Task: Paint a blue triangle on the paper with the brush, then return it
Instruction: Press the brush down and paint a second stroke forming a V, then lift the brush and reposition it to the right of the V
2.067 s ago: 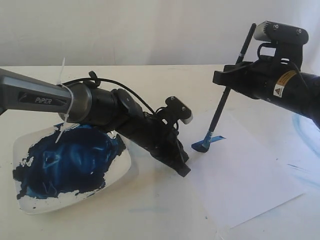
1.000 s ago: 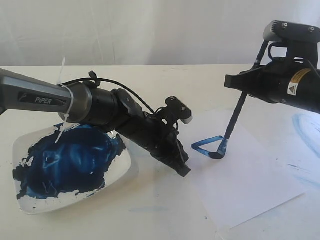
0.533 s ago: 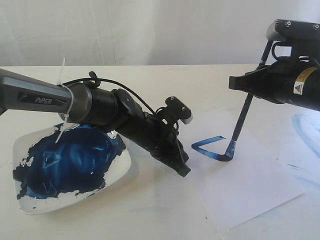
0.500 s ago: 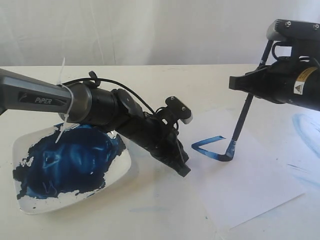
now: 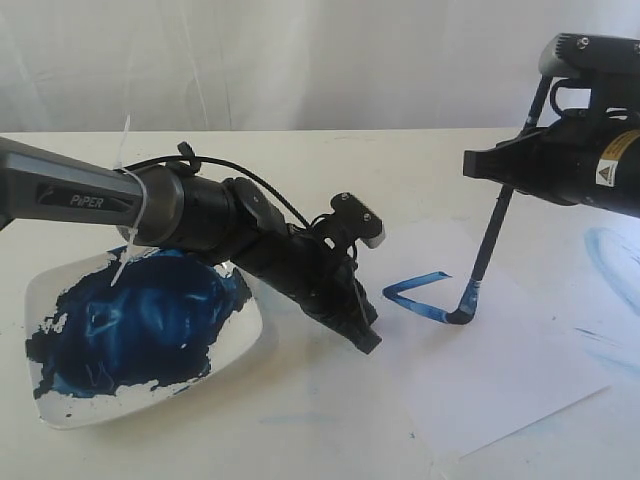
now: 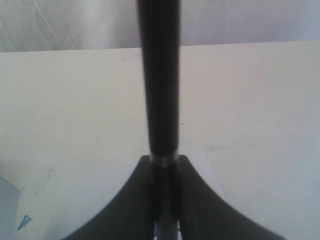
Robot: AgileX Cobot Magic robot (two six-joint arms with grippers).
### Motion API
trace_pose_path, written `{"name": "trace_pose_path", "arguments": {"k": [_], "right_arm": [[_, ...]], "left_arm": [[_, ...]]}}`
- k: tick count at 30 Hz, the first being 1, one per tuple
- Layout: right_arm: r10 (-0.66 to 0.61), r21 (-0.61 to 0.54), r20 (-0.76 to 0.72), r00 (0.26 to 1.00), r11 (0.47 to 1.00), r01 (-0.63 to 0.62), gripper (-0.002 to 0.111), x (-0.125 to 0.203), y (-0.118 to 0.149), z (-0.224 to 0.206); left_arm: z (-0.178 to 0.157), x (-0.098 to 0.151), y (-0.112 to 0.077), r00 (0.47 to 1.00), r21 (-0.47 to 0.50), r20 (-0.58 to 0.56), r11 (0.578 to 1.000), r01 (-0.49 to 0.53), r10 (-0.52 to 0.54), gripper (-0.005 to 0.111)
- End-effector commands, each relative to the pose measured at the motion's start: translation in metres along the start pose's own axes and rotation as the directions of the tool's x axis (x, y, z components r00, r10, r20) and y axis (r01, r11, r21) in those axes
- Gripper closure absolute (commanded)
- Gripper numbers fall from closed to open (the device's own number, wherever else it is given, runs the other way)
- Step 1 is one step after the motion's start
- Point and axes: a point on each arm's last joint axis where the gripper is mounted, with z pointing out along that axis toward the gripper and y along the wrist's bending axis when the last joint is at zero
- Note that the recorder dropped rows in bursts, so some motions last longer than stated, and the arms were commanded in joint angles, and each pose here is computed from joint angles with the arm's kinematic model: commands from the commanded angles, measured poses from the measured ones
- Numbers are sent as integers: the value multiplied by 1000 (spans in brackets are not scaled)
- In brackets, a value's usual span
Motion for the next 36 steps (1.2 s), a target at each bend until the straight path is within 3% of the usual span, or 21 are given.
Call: {"name": "trace_pose_path", "arguments": {"k": [1,19,36], "right_arm": [[-19,9,2,1000,1000,19,108,-1,-2,-3],[-29,9,9,1000,1000,28,108,-2,-2,-5],[-44,-11,129,991,999,46,108,-22,2,-30]], "left_arm": [[-1,-1,-3,1000,14,5,1000,11,-11,107],[-1,-1,-3,1000,14,5,1000,9,-9,107],[-1,-1,-3,1000,14,5,1000,9,-9,107]]}}
